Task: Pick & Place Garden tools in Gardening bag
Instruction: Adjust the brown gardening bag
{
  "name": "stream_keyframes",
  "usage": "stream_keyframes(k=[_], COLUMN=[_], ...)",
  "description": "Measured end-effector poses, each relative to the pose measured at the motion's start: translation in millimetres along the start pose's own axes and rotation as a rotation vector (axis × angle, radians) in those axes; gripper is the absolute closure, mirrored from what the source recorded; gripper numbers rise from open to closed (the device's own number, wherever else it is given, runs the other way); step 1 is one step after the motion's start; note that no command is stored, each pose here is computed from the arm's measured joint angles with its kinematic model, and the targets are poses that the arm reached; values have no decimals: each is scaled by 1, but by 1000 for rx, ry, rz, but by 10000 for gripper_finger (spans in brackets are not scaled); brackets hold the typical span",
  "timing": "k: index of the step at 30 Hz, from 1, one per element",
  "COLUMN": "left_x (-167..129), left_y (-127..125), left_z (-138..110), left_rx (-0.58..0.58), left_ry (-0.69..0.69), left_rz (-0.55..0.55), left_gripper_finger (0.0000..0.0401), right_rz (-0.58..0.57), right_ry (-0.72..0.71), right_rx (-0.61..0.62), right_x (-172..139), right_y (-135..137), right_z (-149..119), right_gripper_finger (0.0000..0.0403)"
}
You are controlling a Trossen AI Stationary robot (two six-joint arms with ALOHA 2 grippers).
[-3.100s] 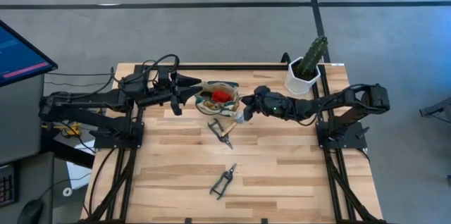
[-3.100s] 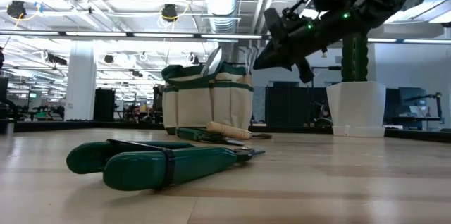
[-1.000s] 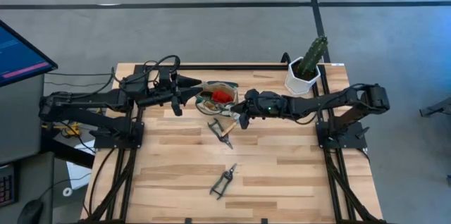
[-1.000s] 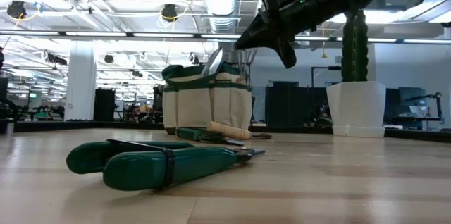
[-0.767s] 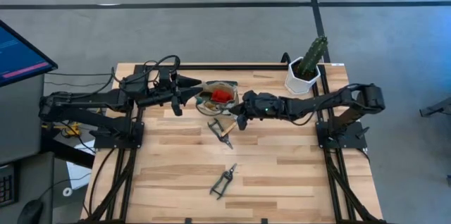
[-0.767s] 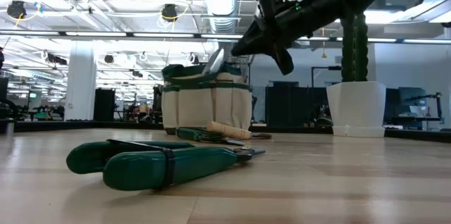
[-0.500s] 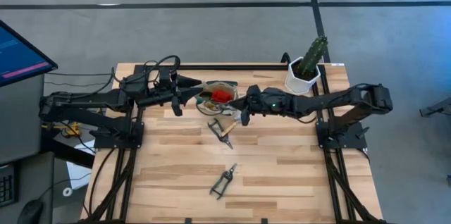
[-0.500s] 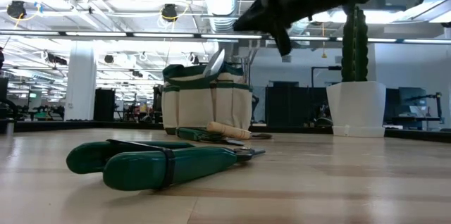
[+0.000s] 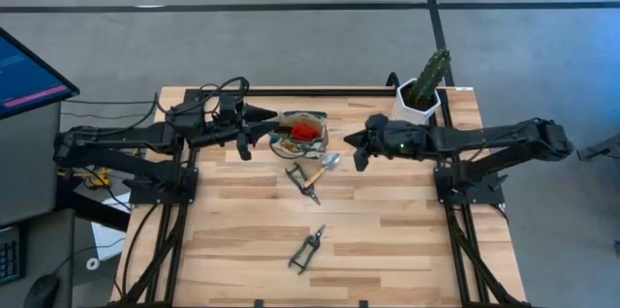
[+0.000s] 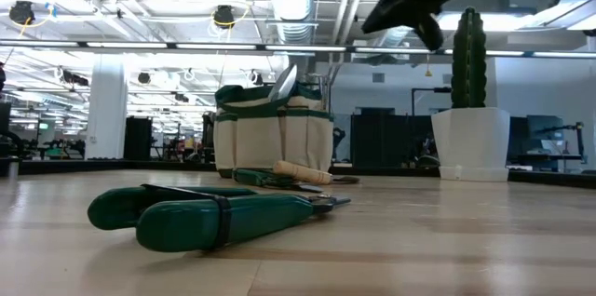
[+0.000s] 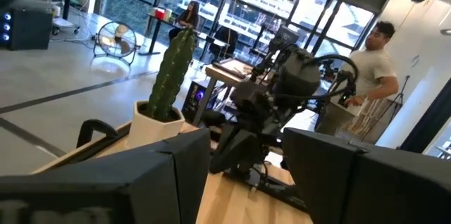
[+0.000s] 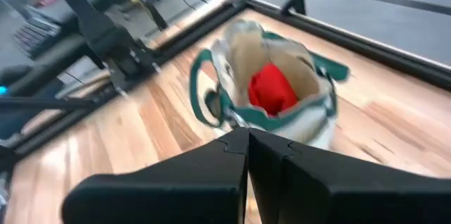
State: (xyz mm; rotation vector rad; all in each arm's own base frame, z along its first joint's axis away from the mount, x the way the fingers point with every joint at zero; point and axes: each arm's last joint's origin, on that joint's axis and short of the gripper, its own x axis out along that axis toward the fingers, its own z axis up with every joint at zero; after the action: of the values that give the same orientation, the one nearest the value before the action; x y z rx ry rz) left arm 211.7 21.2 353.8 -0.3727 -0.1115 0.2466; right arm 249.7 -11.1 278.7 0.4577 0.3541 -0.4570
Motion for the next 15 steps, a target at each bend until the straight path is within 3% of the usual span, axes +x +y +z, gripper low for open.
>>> stream_keyframes(k=[5,15], left_x=[0,0], left_y=[2,3], left_z=[-5,-7], left_rx=[10,22], left_ry=[48,55], left_rz=[19,24], left_gripper_finger=[234,234], right_rz=[-57,-31], right_ry=[32,88], right_rx=[-5,8], right_x=[-10,-11], right_y=[10,28], right_z=[-14,-35], right_gripper_finger=[403,403])
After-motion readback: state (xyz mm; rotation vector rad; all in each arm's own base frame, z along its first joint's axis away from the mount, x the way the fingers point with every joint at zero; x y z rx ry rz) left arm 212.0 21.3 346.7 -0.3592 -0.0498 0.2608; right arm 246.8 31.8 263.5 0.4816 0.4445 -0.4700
